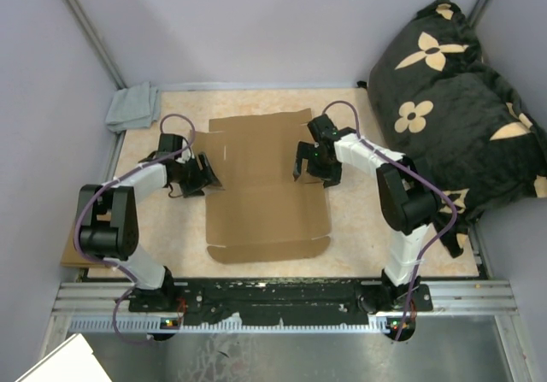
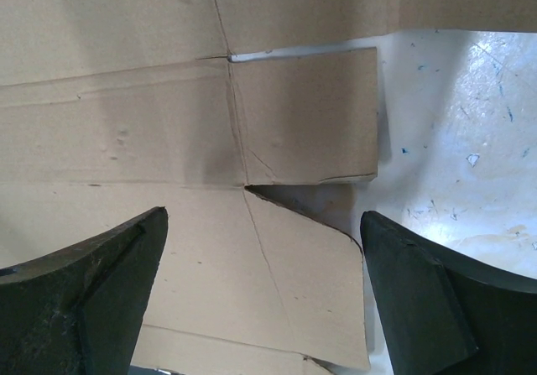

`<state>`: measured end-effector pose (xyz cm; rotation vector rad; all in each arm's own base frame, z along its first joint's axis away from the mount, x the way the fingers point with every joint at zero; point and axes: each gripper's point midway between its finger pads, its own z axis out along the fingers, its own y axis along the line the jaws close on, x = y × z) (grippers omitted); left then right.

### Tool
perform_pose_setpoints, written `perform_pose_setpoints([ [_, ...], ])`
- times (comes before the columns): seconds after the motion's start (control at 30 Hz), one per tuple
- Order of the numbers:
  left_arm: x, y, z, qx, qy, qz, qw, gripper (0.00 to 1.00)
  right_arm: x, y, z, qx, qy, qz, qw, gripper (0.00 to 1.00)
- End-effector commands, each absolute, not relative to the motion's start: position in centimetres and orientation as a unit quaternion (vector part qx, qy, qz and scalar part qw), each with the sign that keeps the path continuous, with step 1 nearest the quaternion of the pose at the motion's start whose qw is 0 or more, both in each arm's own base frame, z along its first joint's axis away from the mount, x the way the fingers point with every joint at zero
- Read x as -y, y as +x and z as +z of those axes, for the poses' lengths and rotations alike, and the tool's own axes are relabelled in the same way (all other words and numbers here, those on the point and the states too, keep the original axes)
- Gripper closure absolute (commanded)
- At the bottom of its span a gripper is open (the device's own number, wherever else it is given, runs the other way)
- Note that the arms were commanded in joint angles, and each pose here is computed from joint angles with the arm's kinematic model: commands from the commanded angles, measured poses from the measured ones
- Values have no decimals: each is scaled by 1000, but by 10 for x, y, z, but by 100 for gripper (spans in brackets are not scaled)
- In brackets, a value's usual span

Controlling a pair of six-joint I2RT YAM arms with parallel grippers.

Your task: Fold the paper box

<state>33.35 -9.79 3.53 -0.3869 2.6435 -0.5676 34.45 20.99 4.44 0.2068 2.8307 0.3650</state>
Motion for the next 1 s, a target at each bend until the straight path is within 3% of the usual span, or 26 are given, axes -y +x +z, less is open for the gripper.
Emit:
perform_pose_setpoints([
  [0.0,103,340,35,-943,-142,-216,209,27,-213,358,61,-972,83,143,166,1],
  [0.33,111,356,54,-931,-131,-243,237,51,-215,359,62,-972,79,146,165,1],
  [0.97,129,373,71,-928,-104,-242,265,54,-217,357,61,-973,72,152,158,1],
])
